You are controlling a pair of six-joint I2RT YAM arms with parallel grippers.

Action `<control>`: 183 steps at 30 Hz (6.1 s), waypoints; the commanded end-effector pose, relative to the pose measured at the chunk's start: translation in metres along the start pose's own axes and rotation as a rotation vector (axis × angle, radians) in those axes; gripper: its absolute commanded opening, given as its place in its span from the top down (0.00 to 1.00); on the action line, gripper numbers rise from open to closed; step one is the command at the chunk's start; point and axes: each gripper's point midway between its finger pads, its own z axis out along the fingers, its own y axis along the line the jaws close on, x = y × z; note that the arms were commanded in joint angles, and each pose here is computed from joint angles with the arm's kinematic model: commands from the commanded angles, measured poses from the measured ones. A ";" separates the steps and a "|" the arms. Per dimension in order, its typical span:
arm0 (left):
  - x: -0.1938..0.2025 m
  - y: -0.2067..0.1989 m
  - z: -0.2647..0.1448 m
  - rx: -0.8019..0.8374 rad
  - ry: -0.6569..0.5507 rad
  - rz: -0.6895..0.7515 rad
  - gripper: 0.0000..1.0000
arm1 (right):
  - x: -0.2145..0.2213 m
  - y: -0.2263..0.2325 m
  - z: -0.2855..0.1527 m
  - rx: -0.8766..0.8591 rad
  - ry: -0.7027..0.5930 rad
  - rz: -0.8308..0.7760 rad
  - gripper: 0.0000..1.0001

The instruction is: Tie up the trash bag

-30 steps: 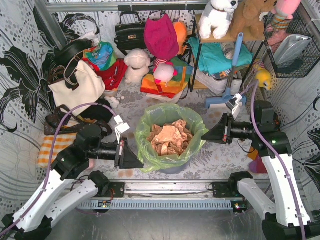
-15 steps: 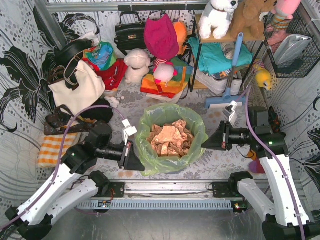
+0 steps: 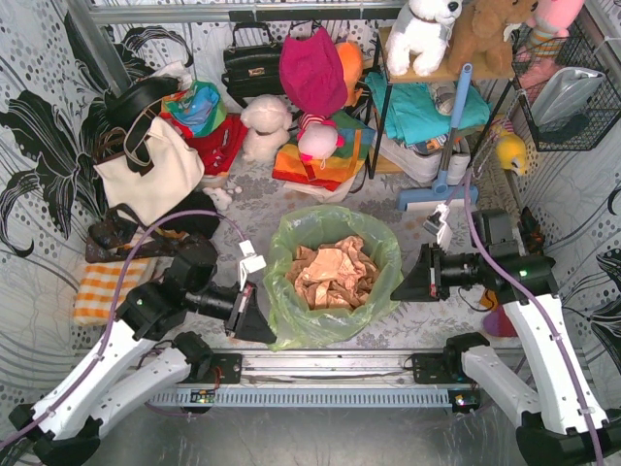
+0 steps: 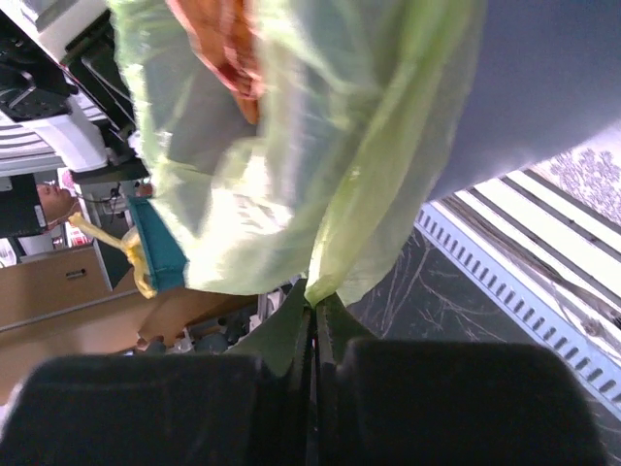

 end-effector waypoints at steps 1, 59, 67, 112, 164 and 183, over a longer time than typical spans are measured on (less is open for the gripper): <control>-0.019 -0.045 -0.013 0.129 -0.052 0.149 1.00 | -0.015 0.044 -0.014 -0.098 -0.038 -0.104 1.00; -0.165 -0.007 -0.169 -0.597 -1.180 -0.222 0.28 | -0.145 0.061 -0.044 0.159 -0.533 -0.180 0.33; -0.157 0.014 -0.148 -0.614 -1.110 -0.337 0.24 | -0.165 0.053 -0.028 0.170 -0.463 -0.179 0.24; -0.205 0.017 -0.093 -0.571 -0.931 -0.141 1.00 | -0.234 0.091 -0.008 -0.012 -0.587 -0.240 1.00; -0.249 0.073 -0.107 -0.360 -0.692 -0.286 0.26 | -0.174 0.101 -0.020 -0.055 -0.478 -0.397 0.95; -0.228 0.069 -0.074 0.025 -0.688 -0.380 0.33 | -0.166 0.095 -0.019 -0.060 -0.487 -0.374 0.95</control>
